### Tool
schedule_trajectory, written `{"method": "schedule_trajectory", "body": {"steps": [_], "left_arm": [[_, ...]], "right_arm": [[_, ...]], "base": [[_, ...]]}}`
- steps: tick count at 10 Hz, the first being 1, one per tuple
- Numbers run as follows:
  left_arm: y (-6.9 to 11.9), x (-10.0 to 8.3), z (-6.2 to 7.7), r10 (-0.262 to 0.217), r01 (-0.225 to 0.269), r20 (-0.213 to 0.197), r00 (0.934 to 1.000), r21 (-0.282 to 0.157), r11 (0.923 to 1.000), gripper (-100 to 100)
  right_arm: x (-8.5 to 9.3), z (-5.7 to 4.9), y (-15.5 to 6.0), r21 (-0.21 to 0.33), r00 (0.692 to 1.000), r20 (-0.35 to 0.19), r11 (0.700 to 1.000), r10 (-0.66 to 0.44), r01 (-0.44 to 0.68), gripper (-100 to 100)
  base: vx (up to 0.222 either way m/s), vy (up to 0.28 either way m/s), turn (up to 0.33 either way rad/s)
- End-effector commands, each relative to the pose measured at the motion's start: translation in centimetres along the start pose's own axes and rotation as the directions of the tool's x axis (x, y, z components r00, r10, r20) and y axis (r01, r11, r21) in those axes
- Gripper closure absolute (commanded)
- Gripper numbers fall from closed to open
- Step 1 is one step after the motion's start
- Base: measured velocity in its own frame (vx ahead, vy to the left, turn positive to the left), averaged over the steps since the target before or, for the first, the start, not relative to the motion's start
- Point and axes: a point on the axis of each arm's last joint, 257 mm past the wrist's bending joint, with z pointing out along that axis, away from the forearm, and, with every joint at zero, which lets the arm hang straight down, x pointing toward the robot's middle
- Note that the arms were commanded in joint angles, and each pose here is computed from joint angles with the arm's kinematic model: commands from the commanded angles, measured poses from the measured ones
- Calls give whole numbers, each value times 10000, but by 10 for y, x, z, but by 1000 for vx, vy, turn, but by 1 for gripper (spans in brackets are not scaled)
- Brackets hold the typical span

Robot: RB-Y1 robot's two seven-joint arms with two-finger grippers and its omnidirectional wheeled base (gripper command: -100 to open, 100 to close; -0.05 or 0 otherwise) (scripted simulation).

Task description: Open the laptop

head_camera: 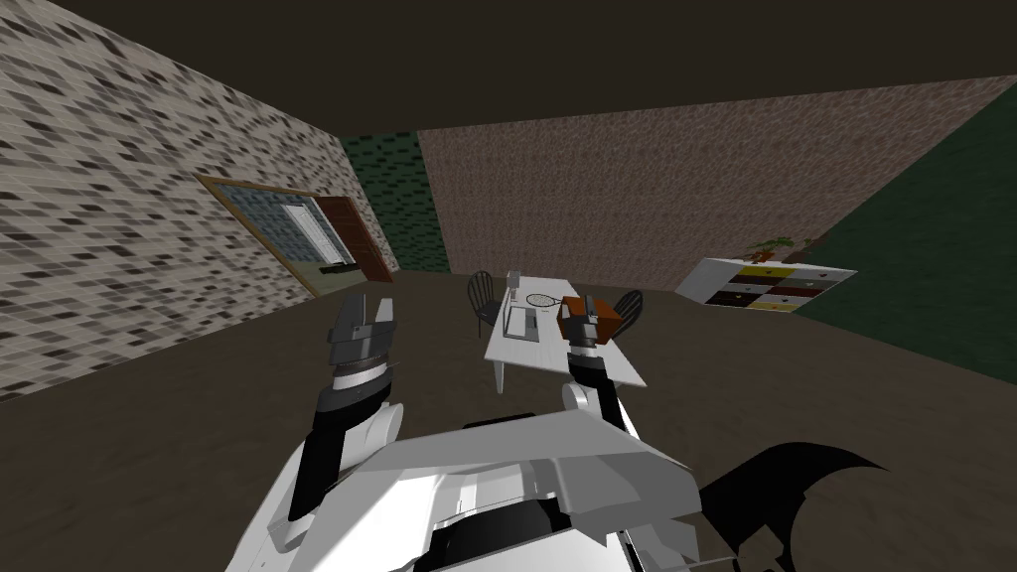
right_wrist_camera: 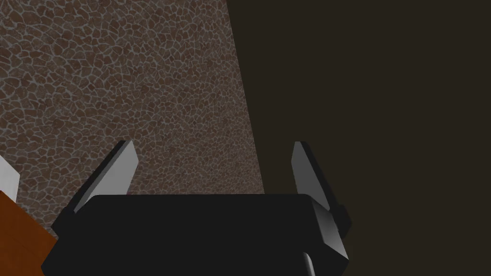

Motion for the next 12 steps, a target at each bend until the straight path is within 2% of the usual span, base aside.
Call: {"method": "schedule_trajectory", "body": {"steps": [1,9,10,12], "left_arm": [[0,0,0,0,0,0,10000,0,10000,0],[0,0,0,0,0,0,10000,4,10000,0],[0,0,0,0,0,0,10000,4,10000,0],[0,0,0,-1,1,0,10000,-3,10000,0]], "right_arm": [[0,0,0,0,10000,0,10000,0,0,0],[0,0,0,-4,10000,-1,10000,0,0,0],[3,-1,-4,129,9988,-368,9994,-314,319,-100],[6,-2,-14,348,9919,-910,9951,-887,922,-100]], "base": [[0,0,0],[0,0,0],[11,17,0],[16,51,-3]]}}
